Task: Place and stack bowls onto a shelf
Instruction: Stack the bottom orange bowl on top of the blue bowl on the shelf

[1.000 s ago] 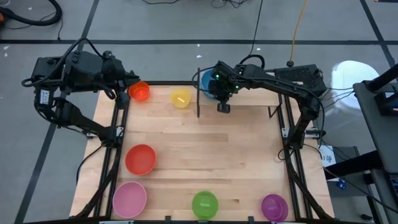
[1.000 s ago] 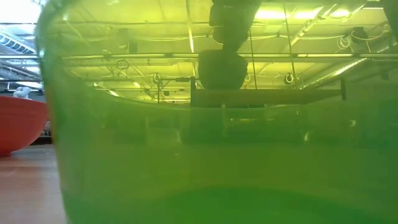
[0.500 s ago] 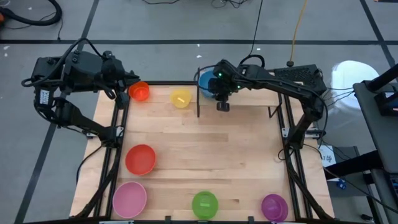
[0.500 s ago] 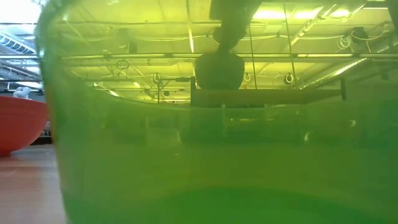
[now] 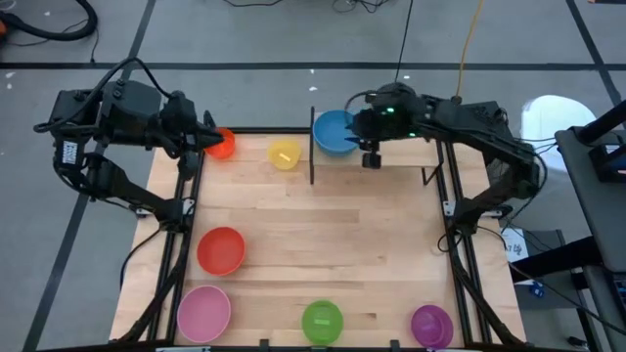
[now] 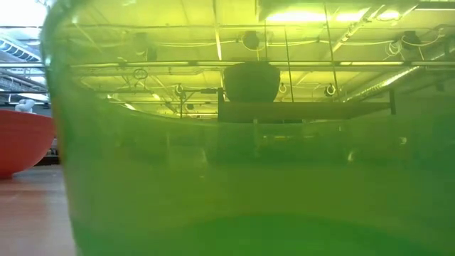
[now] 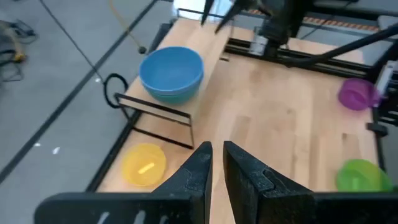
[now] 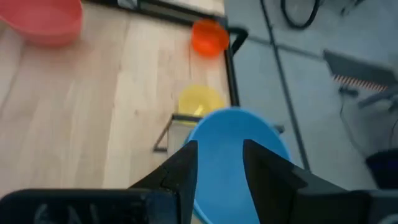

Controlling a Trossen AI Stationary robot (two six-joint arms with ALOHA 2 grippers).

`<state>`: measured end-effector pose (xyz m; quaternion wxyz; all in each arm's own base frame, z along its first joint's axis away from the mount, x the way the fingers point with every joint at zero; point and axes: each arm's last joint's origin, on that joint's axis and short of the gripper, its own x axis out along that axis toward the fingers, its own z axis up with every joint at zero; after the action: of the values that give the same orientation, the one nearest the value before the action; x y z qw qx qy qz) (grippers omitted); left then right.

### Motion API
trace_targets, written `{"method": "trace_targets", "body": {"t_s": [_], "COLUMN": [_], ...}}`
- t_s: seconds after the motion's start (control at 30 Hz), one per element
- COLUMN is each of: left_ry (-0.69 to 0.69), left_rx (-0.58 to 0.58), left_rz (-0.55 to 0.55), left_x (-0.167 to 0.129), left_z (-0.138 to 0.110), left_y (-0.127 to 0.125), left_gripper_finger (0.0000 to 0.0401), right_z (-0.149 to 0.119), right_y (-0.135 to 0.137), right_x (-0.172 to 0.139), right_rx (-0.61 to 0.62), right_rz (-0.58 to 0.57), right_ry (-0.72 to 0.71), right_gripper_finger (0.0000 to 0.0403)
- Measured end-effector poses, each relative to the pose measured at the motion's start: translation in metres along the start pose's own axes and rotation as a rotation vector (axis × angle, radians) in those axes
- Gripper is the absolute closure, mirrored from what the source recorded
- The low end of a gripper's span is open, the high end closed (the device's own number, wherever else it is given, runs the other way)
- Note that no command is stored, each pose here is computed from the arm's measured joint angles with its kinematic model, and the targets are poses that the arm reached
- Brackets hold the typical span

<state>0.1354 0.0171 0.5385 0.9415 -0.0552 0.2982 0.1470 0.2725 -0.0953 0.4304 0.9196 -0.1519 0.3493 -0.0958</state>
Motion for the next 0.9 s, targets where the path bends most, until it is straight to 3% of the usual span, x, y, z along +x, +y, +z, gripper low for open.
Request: {"method": "trace_targets", "body": {"t_s": [0.3, 0.43, 0.5, 0.73, 0.9], "left_ry": [0.003, 0.047, 0.085, 0.253, 0.433], "left_rx": [-0.168, -0.137, -0.129, -0.136, -0.223], "left_rz": [-0.018, -0.054, -0.075, -0.117, -0.104], "left_x": [0.0, 0.007, 0.014, 0.045, 0.074], "left_z": [0.0, -0.004, -0.007, -0.024, -0.049], "left_y": [-0.002, -0.009, -0.014, -0.039, -0.06], "left_gripper_finger": [0.0355, 0.0372, 0.0392, 0.0397, 0.0395], "right_z": [0.003, -0.001, -0.003, -0.01, -0.014], "right_y": [0.012, 0.015, 0.016, 0.017, 0.017], "right_x": [-0.067, -0.093, -0.103, -0.131, -0.144], "right_rx": [-0.025, -0.03, -0.031, -0.028, -0.026], "right_rz": [-0.027, -0.039, -0.046, -0.07, -0.083], "right_ry": [-0.174, -0.235, -0.26, -0.323, -0.352], "right_gripper_finger": [0.0284, 0.0284, 0.0284, 0.0284, 0.0284]}}
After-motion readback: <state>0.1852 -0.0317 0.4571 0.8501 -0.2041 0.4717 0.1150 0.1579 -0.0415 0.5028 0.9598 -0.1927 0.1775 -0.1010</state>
